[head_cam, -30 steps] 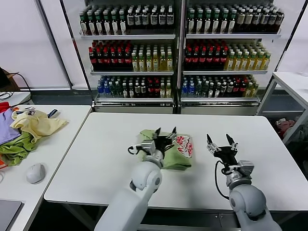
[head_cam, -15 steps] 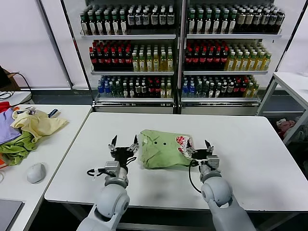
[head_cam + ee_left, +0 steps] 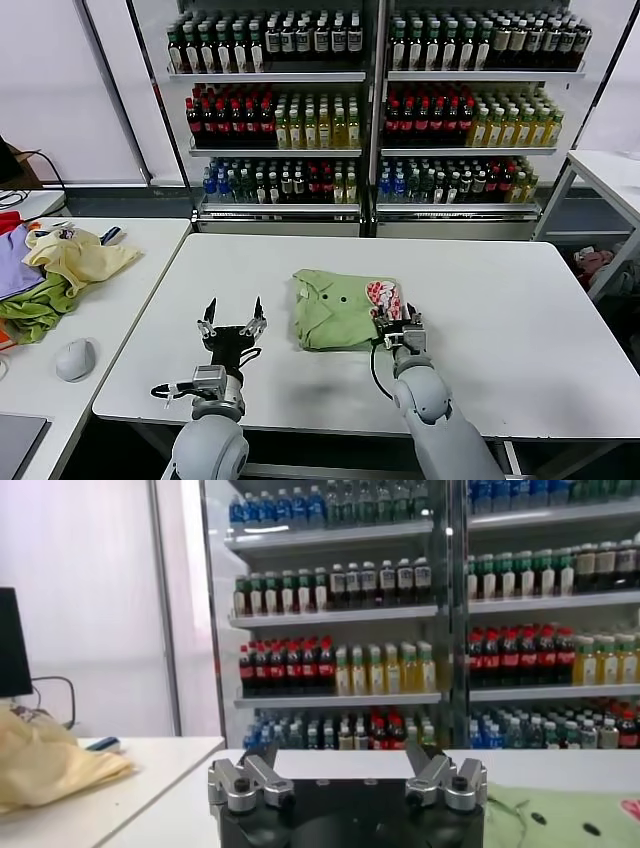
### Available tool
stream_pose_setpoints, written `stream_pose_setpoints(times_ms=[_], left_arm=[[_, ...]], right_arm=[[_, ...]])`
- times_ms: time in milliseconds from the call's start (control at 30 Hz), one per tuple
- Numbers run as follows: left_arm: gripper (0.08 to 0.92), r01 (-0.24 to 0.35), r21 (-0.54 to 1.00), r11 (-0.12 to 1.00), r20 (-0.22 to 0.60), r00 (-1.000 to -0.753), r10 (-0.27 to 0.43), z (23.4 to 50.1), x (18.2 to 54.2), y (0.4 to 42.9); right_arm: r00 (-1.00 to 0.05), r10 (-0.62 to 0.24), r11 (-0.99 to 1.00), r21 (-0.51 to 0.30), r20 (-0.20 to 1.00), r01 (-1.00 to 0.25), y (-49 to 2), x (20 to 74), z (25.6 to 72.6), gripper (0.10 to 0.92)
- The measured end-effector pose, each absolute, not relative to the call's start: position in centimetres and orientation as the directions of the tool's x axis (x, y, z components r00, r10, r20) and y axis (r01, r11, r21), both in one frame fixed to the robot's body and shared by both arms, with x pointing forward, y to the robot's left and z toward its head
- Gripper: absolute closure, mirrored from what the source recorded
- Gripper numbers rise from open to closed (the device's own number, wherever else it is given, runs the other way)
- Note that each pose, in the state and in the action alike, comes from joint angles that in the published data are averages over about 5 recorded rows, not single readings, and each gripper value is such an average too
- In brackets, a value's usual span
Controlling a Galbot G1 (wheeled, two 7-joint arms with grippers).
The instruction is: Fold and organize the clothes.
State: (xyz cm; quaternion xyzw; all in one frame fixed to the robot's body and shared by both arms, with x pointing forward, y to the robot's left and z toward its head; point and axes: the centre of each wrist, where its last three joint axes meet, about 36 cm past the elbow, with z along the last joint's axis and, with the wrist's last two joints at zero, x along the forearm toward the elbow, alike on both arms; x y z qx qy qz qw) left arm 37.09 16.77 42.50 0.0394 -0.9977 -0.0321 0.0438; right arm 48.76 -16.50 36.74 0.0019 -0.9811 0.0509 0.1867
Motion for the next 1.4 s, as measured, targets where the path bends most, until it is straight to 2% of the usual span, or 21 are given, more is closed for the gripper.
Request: stream_pose_setpoints(times_ms=[467,567,633,767,1033,1400], left_arm=[[0.177,-0.078,0.092,0.993,0.084,-0.993,-0.086,42.4,35.8,17.1],[0.177,-0.074,0.094,0.993,0.085,-0.993,-0.082,42.4,35.6,17.0],[0.177,-0.069,0.093,0.993,0.085,-0.993,-0.077,42.4,35.4,16.8],[0.177,-0.052,0.084,0.995,0.084,-0.995,-0.059,42.6,35.0,16.6],[0.177,-0.005,0.043,0.999,0.074,-0.997,-0.009,43.2,34.2,16.1],[0.177,0.035,0.007,0.999,0.060,-0.998,0.034,44.1,33.2,15.8]], right_arm=[[-0.939,0.034,0.982,-0.184,0.343,-0.032,-19.3,50.8,36.4,0.808],[-0.946,0.044,0.976,-0.214,0.322,-0.028,-20.7,51.4,36.6,0.872],[-0.952,0.046,0.973,-0.229,0.302,-0.025,-21.7,51.8,36.8,0.880],[-0.968,0.034,0.969,-0.245,0.247,-0.029,-23.5,52.0,37.1,0.810],[-0.995,-0.006,0.968,-0.248,0.101,-0.031,-25.5,50.0,37.5,0.577],[-1.000,-0.028,0.985,-0.170,-0.005,-0.027,-27.0,43.7,38.7,0.276]])
